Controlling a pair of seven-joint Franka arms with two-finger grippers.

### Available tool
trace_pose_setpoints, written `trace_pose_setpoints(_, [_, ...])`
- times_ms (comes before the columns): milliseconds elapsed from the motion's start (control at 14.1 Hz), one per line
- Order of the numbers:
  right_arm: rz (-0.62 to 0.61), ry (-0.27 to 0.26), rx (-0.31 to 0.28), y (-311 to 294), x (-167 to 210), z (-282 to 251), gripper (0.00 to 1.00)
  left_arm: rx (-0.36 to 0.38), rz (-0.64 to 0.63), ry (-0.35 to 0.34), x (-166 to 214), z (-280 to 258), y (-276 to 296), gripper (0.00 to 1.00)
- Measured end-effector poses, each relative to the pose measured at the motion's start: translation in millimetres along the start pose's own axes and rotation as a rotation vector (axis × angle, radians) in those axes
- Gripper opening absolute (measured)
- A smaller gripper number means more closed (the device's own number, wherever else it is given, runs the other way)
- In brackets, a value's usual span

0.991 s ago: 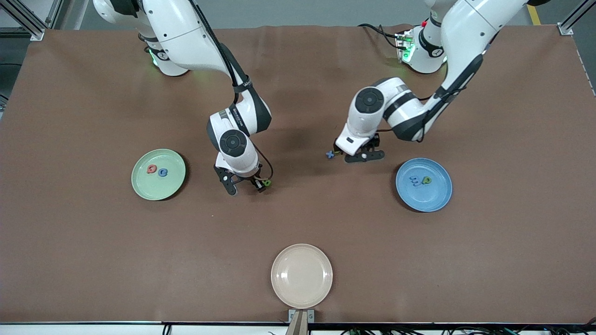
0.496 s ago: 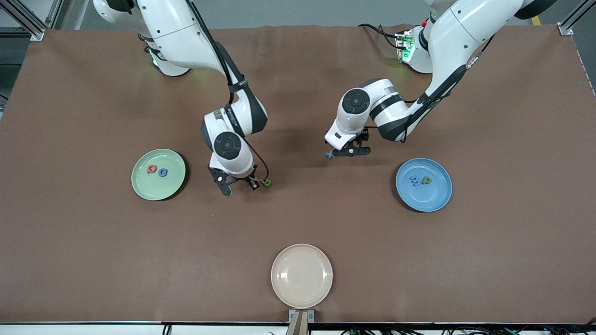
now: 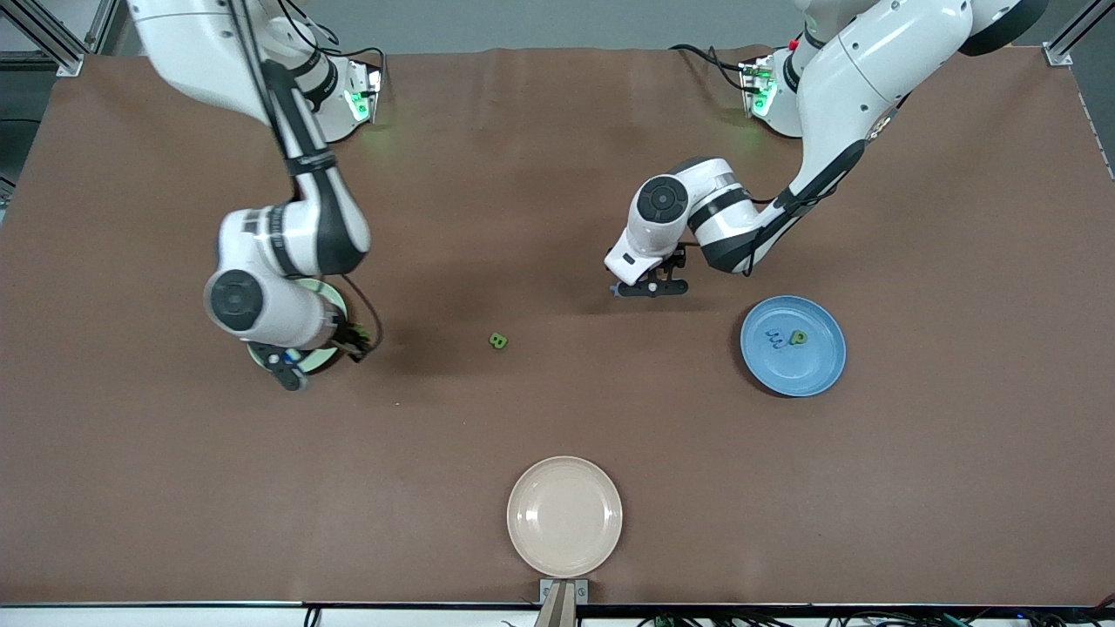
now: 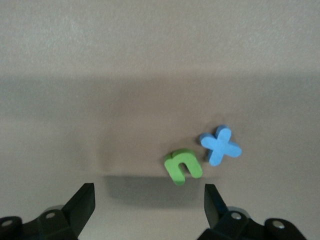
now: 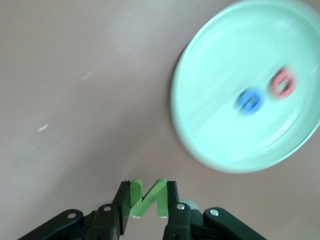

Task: Sort upper and lower case letters into plates
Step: 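Put the green N on the green plate with the right gripper, then grasp the green n with the left gripper while the right gripper reaches the B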

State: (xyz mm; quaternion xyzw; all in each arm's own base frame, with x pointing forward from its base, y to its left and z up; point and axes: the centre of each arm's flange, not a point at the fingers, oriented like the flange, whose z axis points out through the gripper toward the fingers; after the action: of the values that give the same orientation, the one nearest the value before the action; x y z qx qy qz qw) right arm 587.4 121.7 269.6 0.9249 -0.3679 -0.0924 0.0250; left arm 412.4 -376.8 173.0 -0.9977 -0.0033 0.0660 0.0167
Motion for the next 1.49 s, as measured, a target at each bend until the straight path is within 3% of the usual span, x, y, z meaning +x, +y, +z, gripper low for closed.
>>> trace_pose_setpoints(354, [-0.091,0.064,0.026,81,35,63,0.33,-0.002,0.008,0.01,5,3,-1,0.93])
trace_pose_setpoints(708, [-0.106,0.045,0.004,94,27,83,0.33,-0.003,0.008,0.008,5,4,-1,0.86])
trace_pose_setpoints(850, [-0.126,0.044,0.002,87,19,84,0.33,-0.003,0.008,0.008,5,5,-1,0.81])
trace_pose_setpoints(991, [-0.141,0.044,0.001,81,13,85,0.33,-0.012,0.009,0.012,5,3,0,0.65])
trace_pose_setpoints(1062, [-0.144,0.045,0.0,80,11,85,0.33,-0.012,0.009,0.012,5,3,0,0.65])
trace_pose_setpoints(1204, [-0.147,0.045,0.0,79,10,85,0.33,-0.013,0.01,0.015,5,2,1,0.55])
trace_pose_setpoints(1487, [-0.147,0.046,0.002,78,11,83,0.69,-0.013,0.013,0.018,5,1,1,0.53])
